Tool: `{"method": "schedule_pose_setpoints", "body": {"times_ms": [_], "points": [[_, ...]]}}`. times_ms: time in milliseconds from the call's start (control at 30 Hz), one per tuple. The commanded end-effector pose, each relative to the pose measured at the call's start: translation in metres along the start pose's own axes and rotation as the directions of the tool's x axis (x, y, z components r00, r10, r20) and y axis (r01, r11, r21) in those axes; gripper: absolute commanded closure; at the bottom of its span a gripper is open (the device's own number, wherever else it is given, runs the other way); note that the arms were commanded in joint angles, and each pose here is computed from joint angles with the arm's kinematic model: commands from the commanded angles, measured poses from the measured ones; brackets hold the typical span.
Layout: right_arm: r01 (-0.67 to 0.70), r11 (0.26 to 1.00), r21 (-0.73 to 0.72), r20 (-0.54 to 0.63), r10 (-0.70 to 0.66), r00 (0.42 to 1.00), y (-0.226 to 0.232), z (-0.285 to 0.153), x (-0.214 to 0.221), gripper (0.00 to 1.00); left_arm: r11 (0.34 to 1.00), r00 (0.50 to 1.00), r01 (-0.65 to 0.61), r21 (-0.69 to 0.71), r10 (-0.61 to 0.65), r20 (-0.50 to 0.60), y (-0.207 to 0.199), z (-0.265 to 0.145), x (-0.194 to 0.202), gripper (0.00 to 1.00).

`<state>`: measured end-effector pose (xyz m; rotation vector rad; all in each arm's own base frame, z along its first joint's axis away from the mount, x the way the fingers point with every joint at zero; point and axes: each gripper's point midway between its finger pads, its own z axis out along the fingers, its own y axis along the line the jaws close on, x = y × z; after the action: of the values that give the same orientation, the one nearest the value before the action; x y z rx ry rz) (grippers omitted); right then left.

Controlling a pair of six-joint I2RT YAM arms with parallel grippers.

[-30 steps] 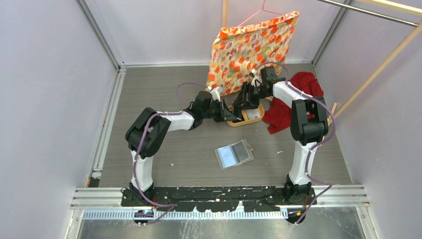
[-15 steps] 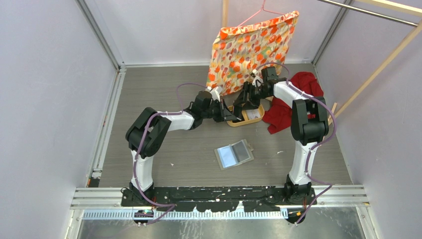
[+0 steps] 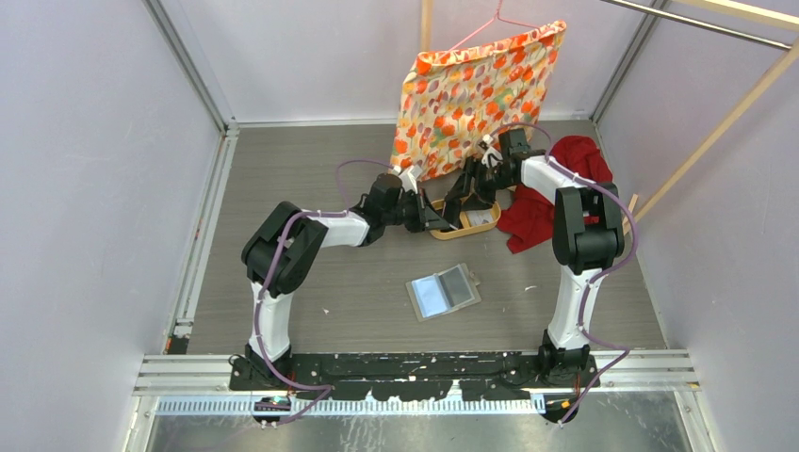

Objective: Put the credit cards into the card holder
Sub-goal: Pick up the credit card from the storage box.

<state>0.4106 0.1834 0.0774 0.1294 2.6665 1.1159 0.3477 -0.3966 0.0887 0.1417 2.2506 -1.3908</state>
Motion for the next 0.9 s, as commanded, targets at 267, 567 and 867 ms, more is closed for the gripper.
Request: {"method": "schedule_pose_setpoints", "body": {"times_ms": [267,567,867], "points": [[0.018,1.000,0.020,0.063,-0.019,0.998,-0.010,-0.007,-0.018,0.37,0.998,1.000,-0.004,0.067,0.005,-0.010,-0.011,-0.001,-0.003,1.00],[0.000,1.000,0.031,0.086,-0.002,0.996,-0.017,-0.014,-0.024,0.37,0.998,1.000,0.004,0.070,-0.002,-0.019,-0.011,0.000,0.000,1.00],[-0.021,0.999,0.035,0.101,0.017,0.995,-0.024,-0.019,-0.029,0.37,0.997,1.000,0.008,0.072,-0.006,-0.028,-0.009,0.001,0.001,1.00]]}}
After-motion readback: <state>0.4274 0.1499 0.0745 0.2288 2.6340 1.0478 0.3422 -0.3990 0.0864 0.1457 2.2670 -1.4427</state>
